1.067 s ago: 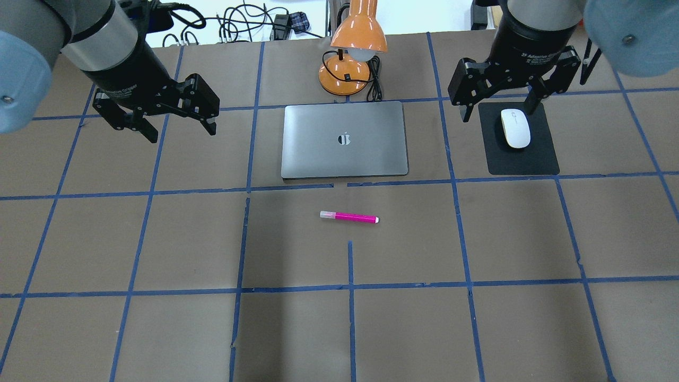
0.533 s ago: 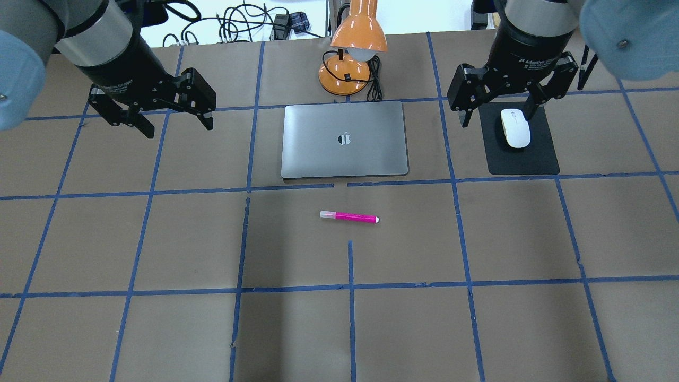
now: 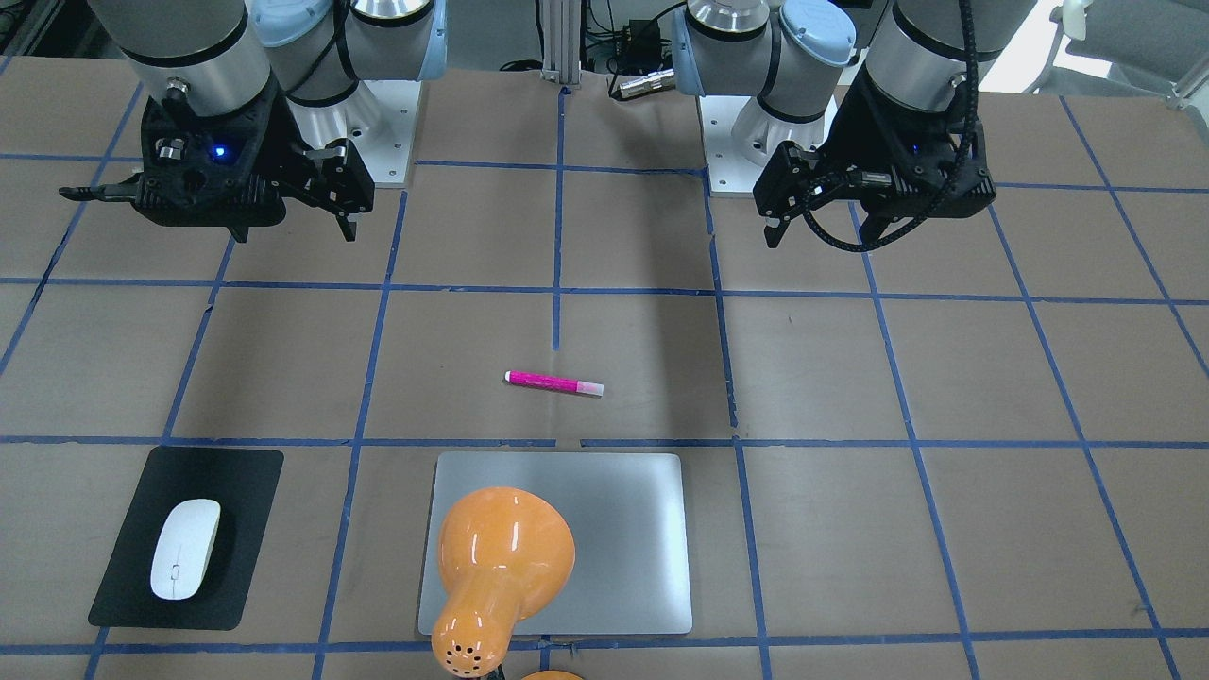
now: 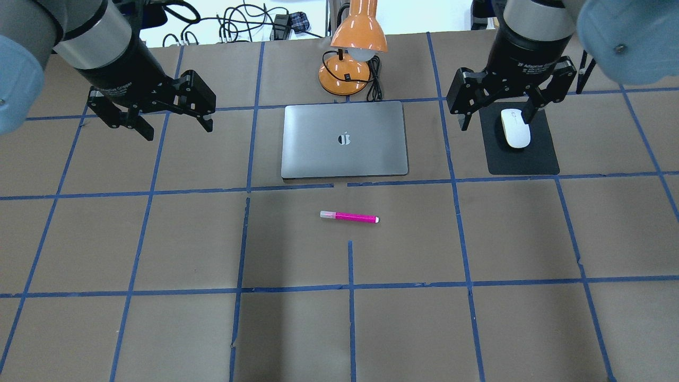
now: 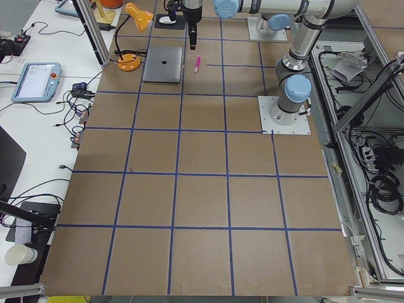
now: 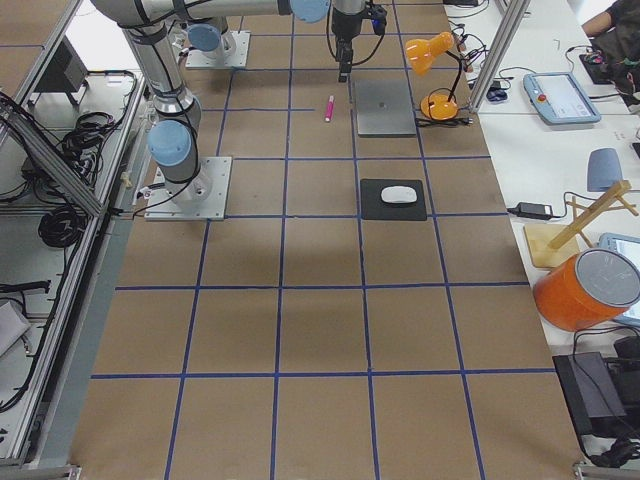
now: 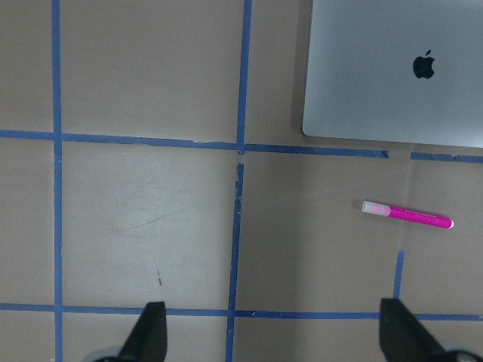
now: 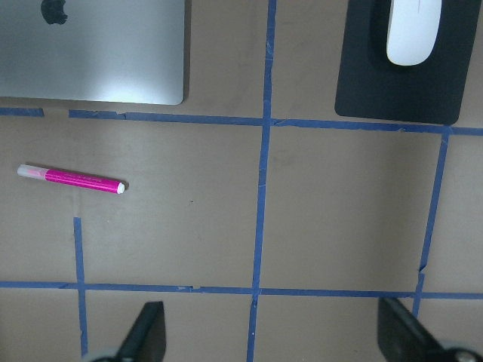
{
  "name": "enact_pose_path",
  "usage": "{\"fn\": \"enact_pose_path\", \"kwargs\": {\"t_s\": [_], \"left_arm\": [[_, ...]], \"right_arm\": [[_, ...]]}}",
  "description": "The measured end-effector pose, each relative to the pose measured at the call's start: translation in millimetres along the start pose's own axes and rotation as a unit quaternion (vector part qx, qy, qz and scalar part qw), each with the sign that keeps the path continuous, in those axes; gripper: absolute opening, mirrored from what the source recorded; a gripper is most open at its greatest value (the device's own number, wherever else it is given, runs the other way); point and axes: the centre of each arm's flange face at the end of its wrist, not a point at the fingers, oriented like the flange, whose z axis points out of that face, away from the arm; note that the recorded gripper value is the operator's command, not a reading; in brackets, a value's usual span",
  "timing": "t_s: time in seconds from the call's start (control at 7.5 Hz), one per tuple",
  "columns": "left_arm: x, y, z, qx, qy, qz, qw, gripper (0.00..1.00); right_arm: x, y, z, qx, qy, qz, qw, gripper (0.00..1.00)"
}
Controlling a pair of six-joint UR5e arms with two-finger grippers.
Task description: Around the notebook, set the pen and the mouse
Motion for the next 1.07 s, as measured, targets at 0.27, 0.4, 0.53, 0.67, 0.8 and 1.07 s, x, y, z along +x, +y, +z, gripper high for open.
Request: {"fn": "enact_pose_path", "kwargs": {"t_s": [0.27,0.4,0.53,0.67,0.8,1.07], "left_arm": [[0.0,0.3,-0.1,0.000,0.000,-0.003,1.0000,1.00],[0.0,0.3,-0.1,0.000,0.000,-0.004,1.0000,1.00],[0.0,0.5,-0.4,0.000,0.000,-0.004,1.0000,1.00],[-0.1,0.8,-0.9,0.001,0.000,-0.005,1.0000,1.00],[-0.3,1.0,-1.2,0.001,0.000,-0.005,1.0000,1.00],[-0.2,1.2,-1.3,0.001,0.000,-0.005,1.0000,1.00]], "right_arm": [[-0.5,-0.5,-0.4,0.002,-0.002,0.000,1.0000,1.00],[-0.6,-0.6,-1.4,0.004,-0.003,-0.001,1.0000,1.00],[-0.6,-0.9,-2.3,0.006,-0.003,-0.002,1.0000,1.00],[-0.8,-1.1,-2.6,0.007,-0.004,-0.002,1.0000,1.00],[-1.0,-1.3,-2.5,0.007,-0.005,-0.002,1.0000,1.00],[-1.1,-1.3,-2.1,0.006,-0.005,-0.001,1.0000,1.00]]}}
